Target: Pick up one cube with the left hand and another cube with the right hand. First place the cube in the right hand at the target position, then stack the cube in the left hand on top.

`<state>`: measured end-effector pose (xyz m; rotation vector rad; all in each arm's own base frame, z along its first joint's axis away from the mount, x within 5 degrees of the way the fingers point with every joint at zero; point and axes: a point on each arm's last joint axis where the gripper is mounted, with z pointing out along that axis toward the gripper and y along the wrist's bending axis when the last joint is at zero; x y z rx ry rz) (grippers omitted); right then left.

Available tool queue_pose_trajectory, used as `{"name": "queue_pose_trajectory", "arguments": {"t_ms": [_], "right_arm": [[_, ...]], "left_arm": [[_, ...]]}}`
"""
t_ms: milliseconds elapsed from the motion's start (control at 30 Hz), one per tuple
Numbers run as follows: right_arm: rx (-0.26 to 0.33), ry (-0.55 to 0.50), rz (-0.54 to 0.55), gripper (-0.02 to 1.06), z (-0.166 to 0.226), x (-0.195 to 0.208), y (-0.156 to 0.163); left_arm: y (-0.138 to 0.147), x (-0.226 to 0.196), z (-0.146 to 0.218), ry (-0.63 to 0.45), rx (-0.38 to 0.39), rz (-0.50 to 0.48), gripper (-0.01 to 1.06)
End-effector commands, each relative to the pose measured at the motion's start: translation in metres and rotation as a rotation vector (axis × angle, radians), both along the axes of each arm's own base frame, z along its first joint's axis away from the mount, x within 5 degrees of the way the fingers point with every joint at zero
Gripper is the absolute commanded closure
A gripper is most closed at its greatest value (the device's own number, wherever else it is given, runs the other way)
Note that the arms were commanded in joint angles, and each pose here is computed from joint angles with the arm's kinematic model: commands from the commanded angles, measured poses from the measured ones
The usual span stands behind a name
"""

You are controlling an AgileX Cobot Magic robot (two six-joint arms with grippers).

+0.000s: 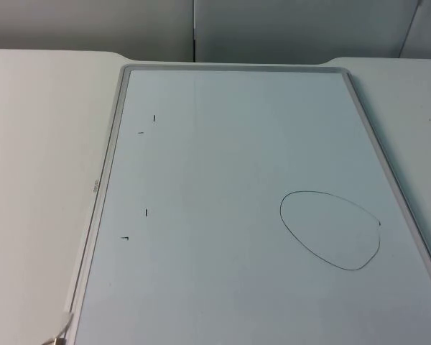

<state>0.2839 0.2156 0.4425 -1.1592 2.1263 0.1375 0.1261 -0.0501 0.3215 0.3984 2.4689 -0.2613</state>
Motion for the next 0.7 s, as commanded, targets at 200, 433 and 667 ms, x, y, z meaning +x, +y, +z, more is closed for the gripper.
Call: {"name": "queue_pose_trajectory", "arguments": {"t_ms": [200,433,667], "right_arm": [[-0.035,0.104,-0.046,1.05,-0.02,-0.057,-0.044],[0.015,0.13,-0.126,1.05,-0.048,-0.094,-0.073],[0.013,0.217,-0.209,1.05,-0.094,-0.111,-0.086]], "left_arm": [[-0.001,-0.001,0.0,-0.008,0.009,-0.021,1.04],[-0.001,-0.001,0.0,-0.014,0.015,-0.034,1.04],[-0.001,-0.001,0.0,-0.021,0.019,-0.04,1.04]]}}
